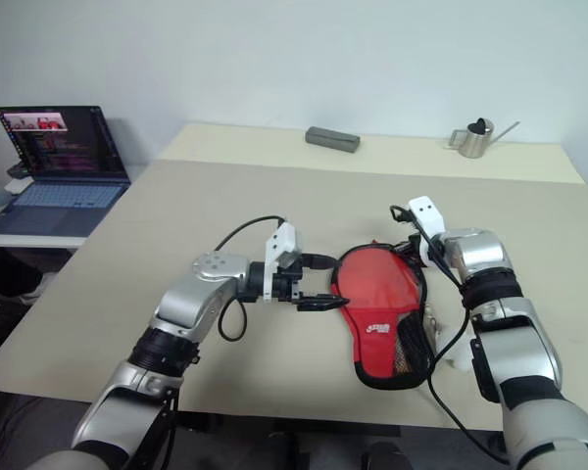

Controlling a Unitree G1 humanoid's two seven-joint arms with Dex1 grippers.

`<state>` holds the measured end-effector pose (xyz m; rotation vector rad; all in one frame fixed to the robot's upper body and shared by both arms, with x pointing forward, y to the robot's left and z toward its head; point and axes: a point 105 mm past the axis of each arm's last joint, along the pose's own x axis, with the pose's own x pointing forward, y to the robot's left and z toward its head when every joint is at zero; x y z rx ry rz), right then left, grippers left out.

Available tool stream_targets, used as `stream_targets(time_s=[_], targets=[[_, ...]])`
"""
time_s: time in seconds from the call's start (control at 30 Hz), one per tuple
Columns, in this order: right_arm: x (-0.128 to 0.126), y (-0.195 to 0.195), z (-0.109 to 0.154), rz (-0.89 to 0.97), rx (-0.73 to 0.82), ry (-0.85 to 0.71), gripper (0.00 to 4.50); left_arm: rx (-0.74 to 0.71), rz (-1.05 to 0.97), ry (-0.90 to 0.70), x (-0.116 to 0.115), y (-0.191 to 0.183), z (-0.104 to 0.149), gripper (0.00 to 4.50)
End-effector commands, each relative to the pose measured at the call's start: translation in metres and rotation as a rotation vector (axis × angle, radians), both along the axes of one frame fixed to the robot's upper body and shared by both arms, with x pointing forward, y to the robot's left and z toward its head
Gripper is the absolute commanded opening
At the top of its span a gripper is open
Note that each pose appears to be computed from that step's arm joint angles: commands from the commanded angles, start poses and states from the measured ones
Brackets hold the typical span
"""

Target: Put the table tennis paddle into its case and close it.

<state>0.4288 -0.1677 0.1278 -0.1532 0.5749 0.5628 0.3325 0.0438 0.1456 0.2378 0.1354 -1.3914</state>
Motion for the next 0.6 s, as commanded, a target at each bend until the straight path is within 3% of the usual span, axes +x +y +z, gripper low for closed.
stream_targets(time_s=[0.03,0.17,0.27,0.43,0.6], targets=[[-0.002,-0.015,0.007,-0.031,-0.025,-0.013,0.01,-0.012,-0.039,-0.04,-0.005,-0.007,0.01,4.5],[-0.008,0.0,0.009,0.002,0.049,0.009,0.01,-0.009,-0.046,-0.04,-0.005,-0.008,0.009,4.5],[-0.011,0.005,0.014,-0.005,0.092,0.01,0.69,-0.006,-0.052,-0.04,-0.005,-0.009,0.008,4.5],[-0.016,0.001,0.023,-0.047,0.141,0.011,2.36,0.001,-0.061,-0.043,-0.005,-0.009,0.008,4.5],[-0.033,-0.02,0.056,-0.034,0.168,-0.088,2.36,0.007,-0.079,-0.053,-0.006,-0.012,0.008,4.5]])
